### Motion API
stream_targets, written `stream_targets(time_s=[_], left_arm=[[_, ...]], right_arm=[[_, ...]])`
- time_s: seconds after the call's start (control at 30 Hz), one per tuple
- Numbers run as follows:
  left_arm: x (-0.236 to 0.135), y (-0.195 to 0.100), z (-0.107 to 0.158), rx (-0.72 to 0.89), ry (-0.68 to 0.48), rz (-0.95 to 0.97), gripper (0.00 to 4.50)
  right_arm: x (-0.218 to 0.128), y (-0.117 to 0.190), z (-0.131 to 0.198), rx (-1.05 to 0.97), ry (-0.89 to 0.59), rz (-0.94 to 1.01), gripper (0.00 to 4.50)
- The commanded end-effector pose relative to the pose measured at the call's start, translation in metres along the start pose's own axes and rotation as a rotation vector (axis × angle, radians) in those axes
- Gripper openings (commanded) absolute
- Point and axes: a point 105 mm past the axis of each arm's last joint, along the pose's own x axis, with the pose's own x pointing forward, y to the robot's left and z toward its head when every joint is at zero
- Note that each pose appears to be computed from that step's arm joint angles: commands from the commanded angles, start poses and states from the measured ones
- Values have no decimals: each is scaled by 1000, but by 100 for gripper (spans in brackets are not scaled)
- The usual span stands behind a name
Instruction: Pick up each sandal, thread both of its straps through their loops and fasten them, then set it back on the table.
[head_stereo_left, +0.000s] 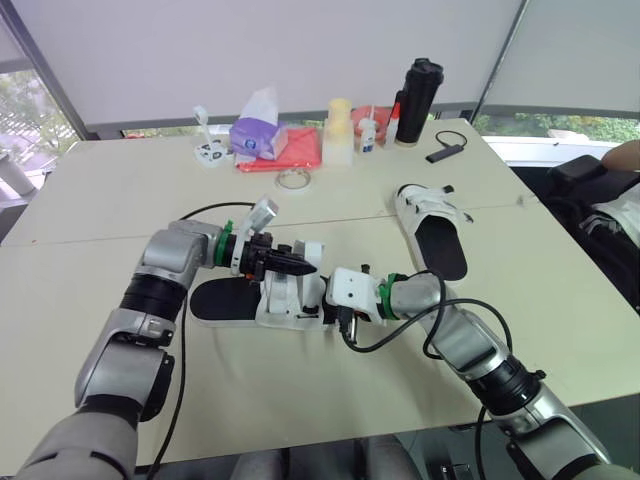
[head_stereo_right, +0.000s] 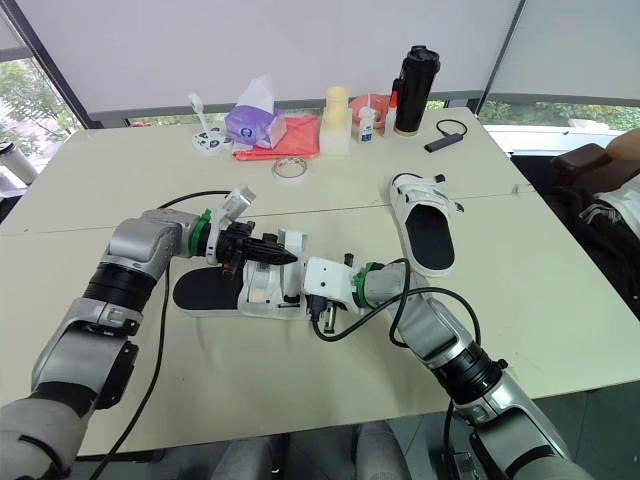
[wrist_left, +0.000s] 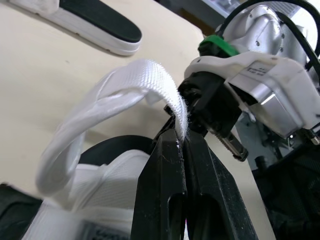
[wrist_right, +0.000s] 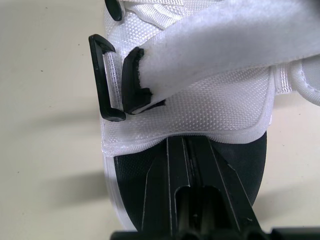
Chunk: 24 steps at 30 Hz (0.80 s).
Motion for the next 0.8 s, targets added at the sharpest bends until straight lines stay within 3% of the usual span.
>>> stream_targets(time_s=[0.03, 0.77, 0.8], left_arm=[[-3, 1, 0, 46, 17, 33, 2], [1, 2, -5, 47, -5, 62, 2], [1, 2, -5, 42, -5, 65, 55]], right_arm=[[8, 16, -11, 22, 40, 62, 0], [8, 15, -11, 25, 41, 58, 0], [8, 15, -11, 25, 41, 59, 0]])
